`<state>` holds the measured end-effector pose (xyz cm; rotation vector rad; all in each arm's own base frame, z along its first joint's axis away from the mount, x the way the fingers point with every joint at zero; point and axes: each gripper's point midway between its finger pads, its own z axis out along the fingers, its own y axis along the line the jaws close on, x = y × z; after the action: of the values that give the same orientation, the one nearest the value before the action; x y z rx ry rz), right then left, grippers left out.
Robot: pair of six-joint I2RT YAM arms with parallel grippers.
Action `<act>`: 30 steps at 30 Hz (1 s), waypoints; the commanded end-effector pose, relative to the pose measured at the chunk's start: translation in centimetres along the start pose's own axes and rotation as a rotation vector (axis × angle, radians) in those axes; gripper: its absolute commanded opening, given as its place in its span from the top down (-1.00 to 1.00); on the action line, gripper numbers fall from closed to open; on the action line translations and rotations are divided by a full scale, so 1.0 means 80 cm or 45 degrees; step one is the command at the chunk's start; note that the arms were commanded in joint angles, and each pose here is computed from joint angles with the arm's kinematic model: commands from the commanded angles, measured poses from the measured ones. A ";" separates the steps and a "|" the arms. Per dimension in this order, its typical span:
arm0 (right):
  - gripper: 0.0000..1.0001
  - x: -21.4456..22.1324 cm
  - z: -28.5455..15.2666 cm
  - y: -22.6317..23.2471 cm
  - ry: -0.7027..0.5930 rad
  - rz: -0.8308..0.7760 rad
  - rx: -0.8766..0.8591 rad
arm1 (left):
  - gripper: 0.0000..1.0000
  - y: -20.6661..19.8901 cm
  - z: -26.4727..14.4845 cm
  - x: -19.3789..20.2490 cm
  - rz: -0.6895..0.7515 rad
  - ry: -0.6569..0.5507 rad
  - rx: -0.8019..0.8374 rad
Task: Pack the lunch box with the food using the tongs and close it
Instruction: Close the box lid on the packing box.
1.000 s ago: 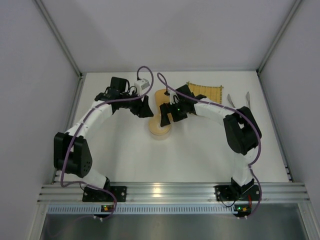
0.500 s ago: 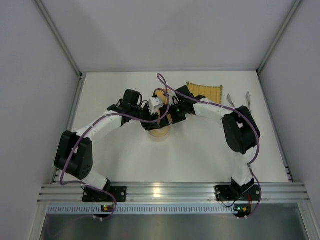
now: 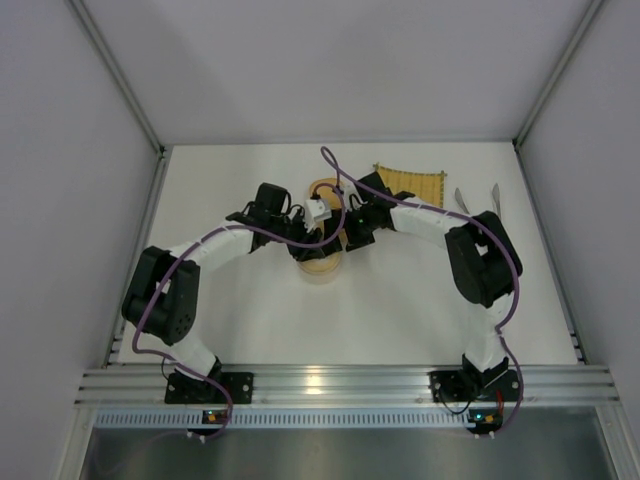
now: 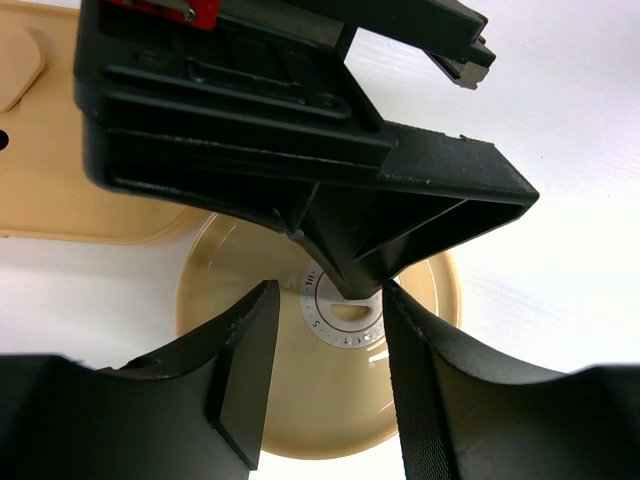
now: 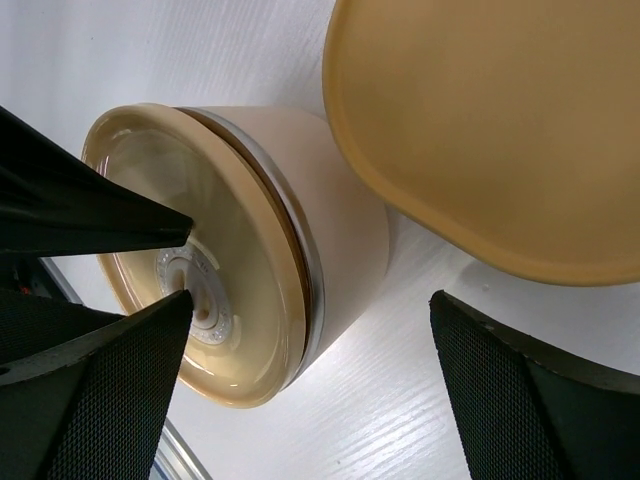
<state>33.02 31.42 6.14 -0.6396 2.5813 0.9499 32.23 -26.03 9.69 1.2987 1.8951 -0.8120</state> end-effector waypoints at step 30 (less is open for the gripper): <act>-0.99 0.025 0.007 -0.079 0.113 0.223 0.144 | 0.03 0.000 -0.010 0.112 -0.051 0.475 -0.013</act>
<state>34.63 29.51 5.58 -0.4770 2.6539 1.0492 32.56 -25.62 9.23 1.4050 1.8996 -0.7473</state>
